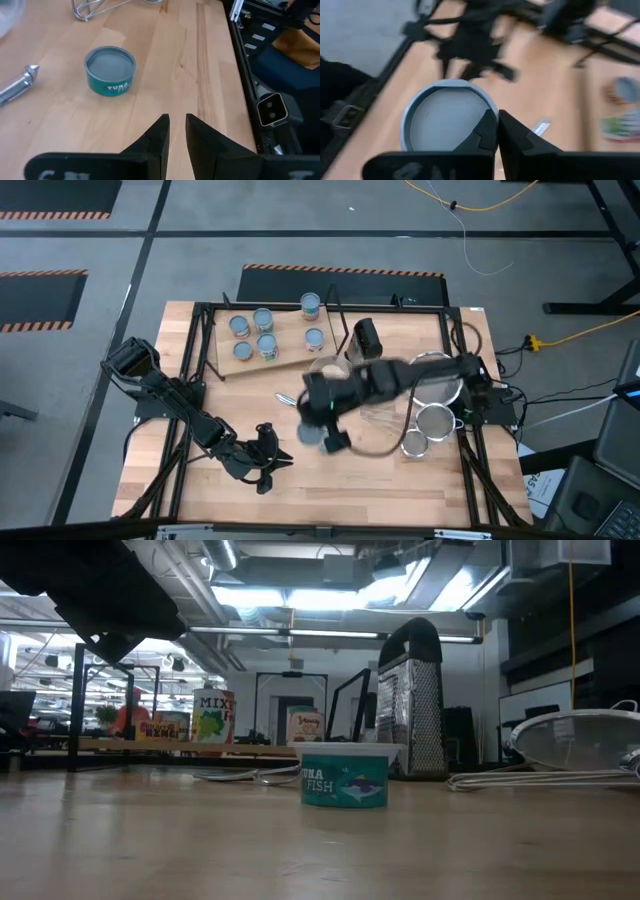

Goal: Pick and place cans onto a shelf
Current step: Put the light red can on the shelf

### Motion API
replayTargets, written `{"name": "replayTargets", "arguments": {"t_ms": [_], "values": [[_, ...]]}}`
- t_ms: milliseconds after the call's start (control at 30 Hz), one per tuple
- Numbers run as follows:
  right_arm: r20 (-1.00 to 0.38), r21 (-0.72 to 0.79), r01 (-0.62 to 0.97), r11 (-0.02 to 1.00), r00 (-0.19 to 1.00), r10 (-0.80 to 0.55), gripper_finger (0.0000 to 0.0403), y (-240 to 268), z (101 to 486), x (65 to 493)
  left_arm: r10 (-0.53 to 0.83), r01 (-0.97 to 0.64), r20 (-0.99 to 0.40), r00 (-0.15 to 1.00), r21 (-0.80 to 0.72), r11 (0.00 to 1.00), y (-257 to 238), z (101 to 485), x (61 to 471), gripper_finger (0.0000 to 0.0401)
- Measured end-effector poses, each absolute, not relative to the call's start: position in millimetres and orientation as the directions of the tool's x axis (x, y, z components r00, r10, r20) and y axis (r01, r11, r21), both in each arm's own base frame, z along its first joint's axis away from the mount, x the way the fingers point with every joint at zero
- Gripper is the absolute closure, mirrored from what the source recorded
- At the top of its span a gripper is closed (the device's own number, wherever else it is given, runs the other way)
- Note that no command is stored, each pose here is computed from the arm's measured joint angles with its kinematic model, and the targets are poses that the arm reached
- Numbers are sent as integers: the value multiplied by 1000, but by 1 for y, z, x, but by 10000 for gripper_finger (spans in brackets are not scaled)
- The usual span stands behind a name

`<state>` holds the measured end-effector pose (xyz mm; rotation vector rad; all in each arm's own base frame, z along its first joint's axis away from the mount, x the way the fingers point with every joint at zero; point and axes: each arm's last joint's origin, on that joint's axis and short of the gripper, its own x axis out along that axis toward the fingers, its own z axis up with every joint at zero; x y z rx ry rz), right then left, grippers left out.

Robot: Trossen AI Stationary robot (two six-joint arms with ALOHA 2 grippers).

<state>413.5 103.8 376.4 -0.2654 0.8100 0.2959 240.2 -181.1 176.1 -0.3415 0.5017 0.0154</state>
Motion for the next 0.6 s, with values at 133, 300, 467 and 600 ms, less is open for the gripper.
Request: {"name": "replayTargets", "arguments": {"t_ms": [133, 300, 467, 600], "values": [[-695, -192, -300, 935, 714, 86, 394, 54, 405, 415, -38, -82, -465, 885, -235, 969, -180, 176, 241, 346], [-648, -265, -187, 946, 761, -31, 394, -17, 417, 417, 52, -117, -444, 894, -122, 986, -170, 177, 247, 346], [-617, -267, -109, 957, 782, -83, 394, -83, 413, 417, 97, -159, -444, 891, -103, 982, -157, 177, 255, 346], [-569, -262, -96, 960, 819, -73, 394, -128, 399, 420, 111, -177, -449, 887, -107, 978, -150, 177, 260, 346]]}}
